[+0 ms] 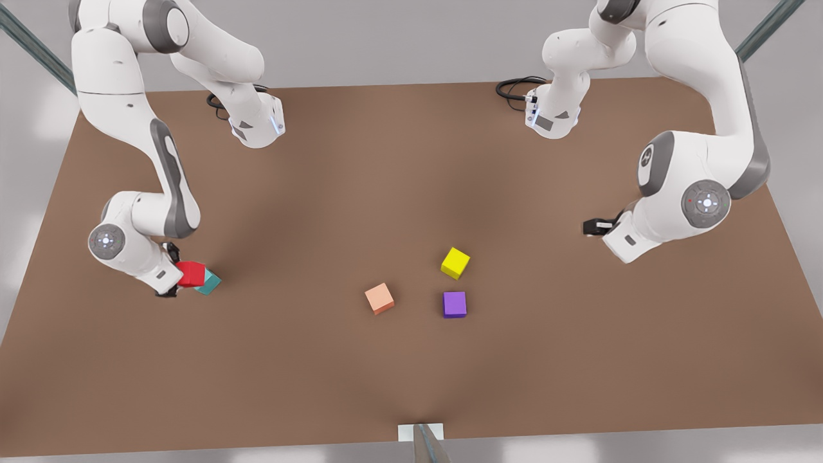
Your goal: Pick up red wooden cube and pass to hand red wooden cube and place in blue wooden cube
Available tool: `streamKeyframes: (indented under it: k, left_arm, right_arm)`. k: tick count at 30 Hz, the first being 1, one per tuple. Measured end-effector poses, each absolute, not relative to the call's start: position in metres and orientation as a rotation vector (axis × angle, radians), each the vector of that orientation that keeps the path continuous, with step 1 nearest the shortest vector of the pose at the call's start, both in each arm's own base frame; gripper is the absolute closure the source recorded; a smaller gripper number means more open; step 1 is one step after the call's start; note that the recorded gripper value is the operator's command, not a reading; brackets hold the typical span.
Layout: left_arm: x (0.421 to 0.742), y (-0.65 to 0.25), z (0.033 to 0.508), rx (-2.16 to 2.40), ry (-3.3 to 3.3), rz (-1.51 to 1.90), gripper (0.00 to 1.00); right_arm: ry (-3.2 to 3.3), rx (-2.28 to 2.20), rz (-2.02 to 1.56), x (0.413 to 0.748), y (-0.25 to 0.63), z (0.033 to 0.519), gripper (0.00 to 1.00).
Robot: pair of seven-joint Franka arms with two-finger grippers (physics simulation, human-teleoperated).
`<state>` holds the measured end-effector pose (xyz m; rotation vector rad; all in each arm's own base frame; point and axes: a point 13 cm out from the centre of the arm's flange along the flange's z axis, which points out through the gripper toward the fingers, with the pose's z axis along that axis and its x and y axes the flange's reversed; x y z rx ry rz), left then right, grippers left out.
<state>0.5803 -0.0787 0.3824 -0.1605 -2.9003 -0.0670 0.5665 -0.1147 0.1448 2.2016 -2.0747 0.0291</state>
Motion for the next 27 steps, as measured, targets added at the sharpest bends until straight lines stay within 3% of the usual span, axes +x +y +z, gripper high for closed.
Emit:
streamKeyframes:
  k: [12,14,27]
  left_arm:
    - [0.589,-0.057,0.393,-0.115,-2.921,-0.126,0.0]
    - [0.588,-0.056,0.392,-0.11,-2.918,-0.126,0.0]
    - [0.583,-0.051,0.393,-0.094,-2.9,-0.111,0.0]
  right_arm:
    - [-2.189,2.176,0.133,0.558,-0.12,0.123,0.44]
    - [-2.202,2.172,0.146,0.558,-0.121,0.122,0.0]
    - [-2.252,2.158,0.191,0.561,-0.123,0.12,0.0]
